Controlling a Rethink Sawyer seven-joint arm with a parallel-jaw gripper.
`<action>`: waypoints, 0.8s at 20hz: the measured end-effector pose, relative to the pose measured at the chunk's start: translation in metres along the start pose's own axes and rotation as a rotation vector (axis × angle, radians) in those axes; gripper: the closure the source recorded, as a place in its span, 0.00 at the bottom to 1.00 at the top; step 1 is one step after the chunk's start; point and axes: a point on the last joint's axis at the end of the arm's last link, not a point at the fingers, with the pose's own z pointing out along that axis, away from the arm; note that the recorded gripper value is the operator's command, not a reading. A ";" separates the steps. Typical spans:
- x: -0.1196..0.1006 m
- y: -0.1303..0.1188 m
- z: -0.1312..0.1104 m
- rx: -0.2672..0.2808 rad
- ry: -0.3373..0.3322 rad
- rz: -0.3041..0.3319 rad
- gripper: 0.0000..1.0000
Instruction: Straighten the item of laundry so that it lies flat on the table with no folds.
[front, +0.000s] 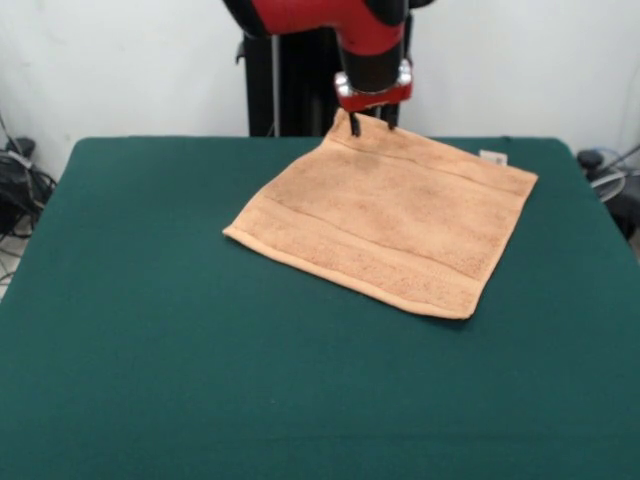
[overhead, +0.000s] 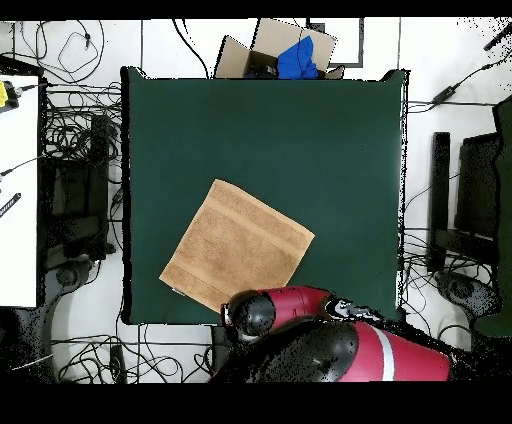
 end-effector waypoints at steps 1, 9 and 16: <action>0.000 0.000 0.000 0.000 0.000 0.001 0.00; 0.000 -0.003 -0.001 -0.003 -0.002 0.010 0.00; 0.000 -0.004 -0.001 -0.004 -0.002 0.012 0.00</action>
